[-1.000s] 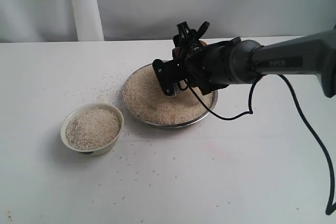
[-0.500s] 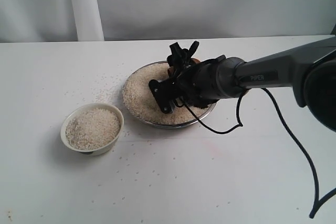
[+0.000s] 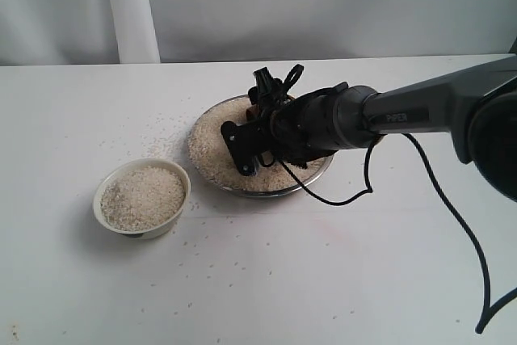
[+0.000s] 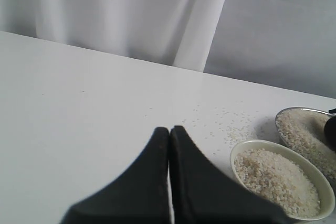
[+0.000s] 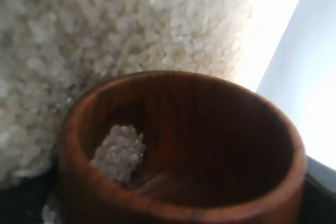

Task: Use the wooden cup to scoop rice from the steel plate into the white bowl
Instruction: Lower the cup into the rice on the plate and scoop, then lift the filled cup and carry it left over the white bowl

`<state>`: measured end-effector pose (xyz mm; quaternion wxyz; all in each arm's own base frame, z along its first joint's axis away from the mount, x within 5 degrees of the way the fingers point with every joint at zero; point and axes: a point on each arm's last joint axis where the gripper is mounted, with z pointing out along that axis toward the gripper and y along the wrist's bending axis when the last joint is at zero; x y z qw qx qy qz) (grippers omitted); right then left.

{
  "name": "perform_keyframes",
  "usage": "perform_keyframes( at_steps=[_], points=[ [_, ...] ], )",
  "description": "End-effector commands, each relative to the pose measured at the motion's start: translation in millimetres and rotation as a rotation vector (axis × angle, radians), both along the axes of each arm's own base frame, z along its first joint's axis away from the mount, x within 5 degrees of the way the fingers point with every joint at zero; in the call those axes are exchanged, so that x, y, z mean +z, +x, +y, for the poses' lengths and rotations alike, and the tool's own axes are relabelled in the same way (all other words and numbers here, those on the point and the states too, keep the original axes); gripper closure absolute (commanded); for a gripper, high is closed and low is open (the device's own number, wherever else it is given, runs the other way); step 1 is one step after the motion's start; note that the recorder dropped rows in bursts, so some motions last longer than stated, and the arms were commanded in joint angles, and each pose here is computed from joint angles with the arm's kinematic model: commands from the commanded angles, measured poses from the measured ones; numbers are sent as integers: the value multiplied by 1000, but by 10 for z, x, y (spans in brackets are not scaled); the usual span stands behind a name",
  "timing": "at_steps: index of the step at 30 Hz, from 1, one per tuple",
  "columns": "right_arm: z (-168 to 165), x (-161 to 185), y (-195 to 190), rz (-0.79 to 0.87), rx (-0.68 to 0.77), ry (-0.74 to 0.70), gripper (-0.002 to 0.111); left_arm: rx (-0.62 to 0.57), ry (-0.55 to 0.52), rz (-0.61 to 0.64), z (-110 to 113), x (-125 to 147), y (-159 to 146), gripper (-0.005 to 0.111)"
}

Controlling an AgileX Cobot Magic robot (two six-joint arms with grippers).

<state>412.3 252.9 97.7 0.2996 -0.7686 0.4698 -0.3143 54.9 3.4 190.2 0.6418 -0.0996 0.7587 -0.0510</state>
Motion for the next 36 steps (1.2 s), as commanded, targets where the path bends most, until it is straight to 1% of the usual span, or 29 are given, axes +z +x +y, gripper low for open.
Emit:
perform_keyframes(
  at_steps=[1,15,26,36],
  points=[
    [73,-86,-60,74,40,76,108,-4,-4,-1,-3,-4,1,107],
    [161,-102,-114,146,77,185,108,-4,-4,-1,-3,-4,1,107],
    [177,-106,-125,195,16,287,108,-4,-4,-1,-3,-4,1,107],
    [246,-109,-174,273,16,397,108,-4,-4,-1,-3,-4,1,107]
  ],
)
